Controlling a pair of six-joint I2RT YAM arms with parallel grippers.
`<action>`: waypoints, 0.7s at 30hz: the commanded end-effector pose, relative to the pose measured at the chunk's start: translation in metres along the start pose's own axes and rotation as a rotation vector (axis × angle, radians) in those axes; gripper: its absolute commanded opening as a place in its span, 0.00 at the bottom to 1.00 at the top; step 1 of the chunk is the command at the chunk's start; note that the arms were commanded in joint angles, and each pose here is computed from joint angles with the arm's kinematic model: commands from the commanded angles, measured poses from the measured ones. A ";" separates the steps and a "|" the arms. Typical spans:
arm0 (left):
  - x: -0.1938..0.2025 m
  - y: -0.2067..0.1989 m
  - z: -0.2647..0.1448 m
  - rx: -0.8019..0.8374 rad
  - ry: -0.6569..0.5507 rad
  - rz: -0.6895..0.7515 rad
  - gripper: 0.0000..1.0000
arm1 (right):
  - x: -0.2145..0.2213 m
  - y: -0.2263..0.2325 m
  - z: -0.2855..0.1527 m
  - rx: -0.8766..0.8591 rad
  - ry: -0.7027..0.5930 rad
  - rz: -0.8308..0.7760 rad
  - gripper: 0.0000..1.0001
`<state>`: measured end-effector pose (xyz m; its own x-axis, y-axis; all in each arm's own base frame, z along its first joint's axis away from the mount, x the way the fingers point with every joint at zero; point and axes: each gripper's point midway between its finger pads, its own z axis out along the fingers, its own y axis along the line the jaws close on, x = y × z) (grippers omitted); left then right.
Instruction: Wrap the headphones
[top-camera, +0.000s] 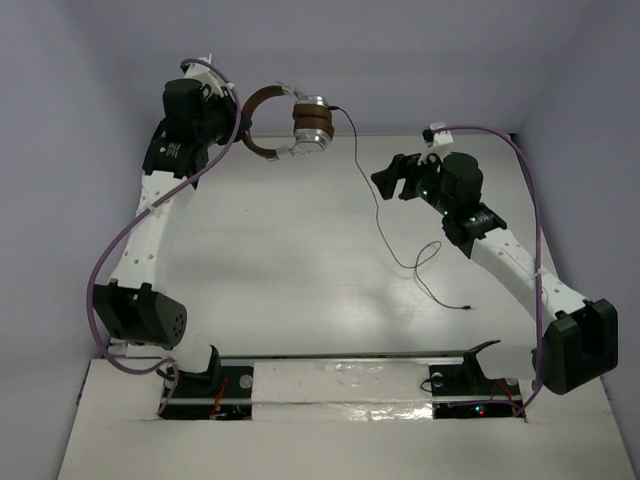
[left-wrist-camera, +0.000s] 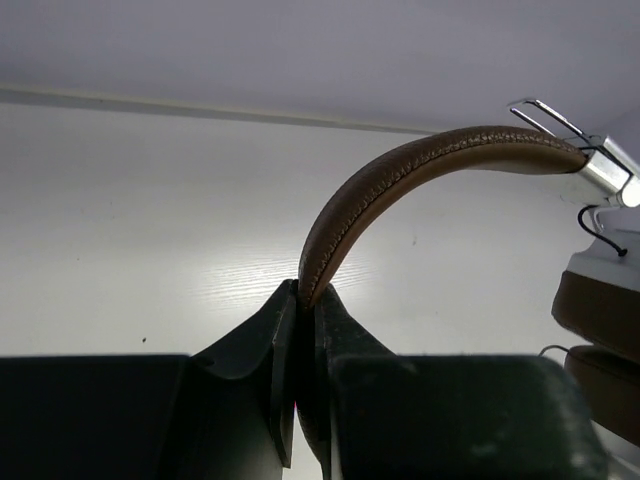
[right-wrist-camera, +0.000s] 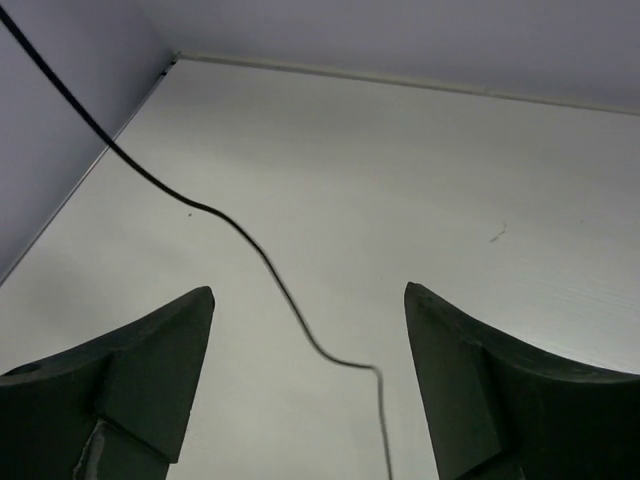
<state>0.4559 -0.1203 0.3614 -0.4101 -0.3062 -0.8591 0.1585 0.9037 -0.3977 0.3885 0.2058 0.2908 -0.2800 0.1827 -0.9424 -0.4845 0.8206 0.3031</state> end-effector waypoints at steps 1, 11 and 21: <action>-0.035 -0.035 -0.040 0.167 -0.082 0.022 0.00 | -0.028 0.001 -0.009 -0.002 -0.089 -0.090 0.83; -0.060 -0.053 -0.063 0.290 -0.123 -0.009 0.00 | 0.037 0.040 -0.016 -0.292 0.043 -0.017 0.76; -0.073 -0.085 -0.093 0.431 -0.155 -0.015 0.00 | 0.042 0.022 0.008 -0.218 0.019 0.002 0.70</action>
<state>0.4190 -0.1391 0.4131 -0.4216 -0.3468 -0.8378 0.3849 0.7681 -0.5117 0.3578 0.2342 0.2197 -0.4176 0.1120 -0.9017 -0.6243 0.6857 0.3743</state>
